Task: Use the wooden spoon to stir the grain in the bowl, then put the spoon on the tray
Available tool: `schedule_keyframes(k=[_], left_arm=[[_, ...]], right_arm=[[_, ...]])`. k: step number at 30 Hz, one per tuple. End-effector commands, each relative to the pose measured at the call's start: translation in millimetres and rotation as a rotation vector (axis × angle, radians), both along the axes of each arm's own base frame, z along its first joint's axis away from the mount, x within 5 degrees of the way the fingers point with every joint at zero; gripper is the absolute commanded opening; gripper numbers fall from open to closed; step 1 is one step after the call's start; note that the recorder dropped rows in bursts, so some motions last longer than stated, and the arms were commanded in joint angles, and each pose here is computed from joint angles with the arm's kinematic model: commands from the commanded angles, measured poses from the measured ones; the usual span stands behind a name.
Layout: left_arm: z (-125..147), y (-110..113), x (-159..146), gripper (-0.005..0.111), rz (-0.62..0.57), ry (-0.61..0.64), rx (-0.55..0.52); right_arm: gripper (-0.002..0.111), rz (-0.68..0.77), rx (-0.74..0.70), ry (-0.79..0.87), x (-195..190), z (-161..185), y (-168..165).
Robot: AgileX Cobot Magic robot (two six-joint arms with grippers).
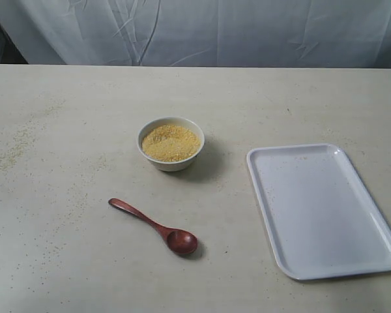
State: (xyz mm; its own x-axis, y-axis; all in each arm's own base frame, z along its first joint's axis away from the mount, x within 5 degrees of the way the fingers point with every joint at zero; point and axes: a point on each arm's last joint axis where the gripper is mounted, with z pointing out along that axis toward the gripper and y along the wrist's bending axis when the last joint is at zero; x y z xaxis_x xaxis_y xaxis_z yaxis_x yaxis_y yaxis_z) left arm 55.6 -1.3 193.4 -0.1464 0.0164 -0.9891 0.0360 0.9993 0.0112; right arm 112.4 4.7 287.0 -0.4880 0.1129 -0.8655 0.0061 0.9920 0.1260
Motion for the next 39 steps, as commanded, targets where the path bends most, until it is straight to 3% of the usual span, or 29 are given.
schedule_keyframes(k=[1, 9, 17, 23, 27, 30, 39], left_arm=[[-1, 0, 0, 0.000, 0.001, -0.004, -0.005], [-1, 0, 0, 0.000, 0.001, -0.004, -0.005], [-1, 0, 0, 0.000, 0.001, -0.004, -0.005], [-1, 0, 0, 0.000, 0.001, -0.004, -0.005], [-1, 0, 0, 0.000, 0.001, -0.004, -0.005], [-1, 0, 0, 0.000, 0.001, -0.004, -0.005], [-1, 0, 0, 0.000, 0.001, -0.004, -0.005]], right_arm=[[-0.001, 0.068, 0.165, 0.160, 35, -17, 13], [-0.001, 0.525, 0.212, 0.499, 100, -34, 72], [-0.001, 0.926, -0.036, 0.594, 132, -46, 203], [0.001, 0.998, -0.358, 0.646, 135, -69, 288], [0.023, 1.028, -0.513, 0.674, 134, -87, 328], [0.039, 1.045, -0.540, 0.679, 138, -102, 347], [0.041, 1.026, -0.518, 0.669, 152, -139, 368]])
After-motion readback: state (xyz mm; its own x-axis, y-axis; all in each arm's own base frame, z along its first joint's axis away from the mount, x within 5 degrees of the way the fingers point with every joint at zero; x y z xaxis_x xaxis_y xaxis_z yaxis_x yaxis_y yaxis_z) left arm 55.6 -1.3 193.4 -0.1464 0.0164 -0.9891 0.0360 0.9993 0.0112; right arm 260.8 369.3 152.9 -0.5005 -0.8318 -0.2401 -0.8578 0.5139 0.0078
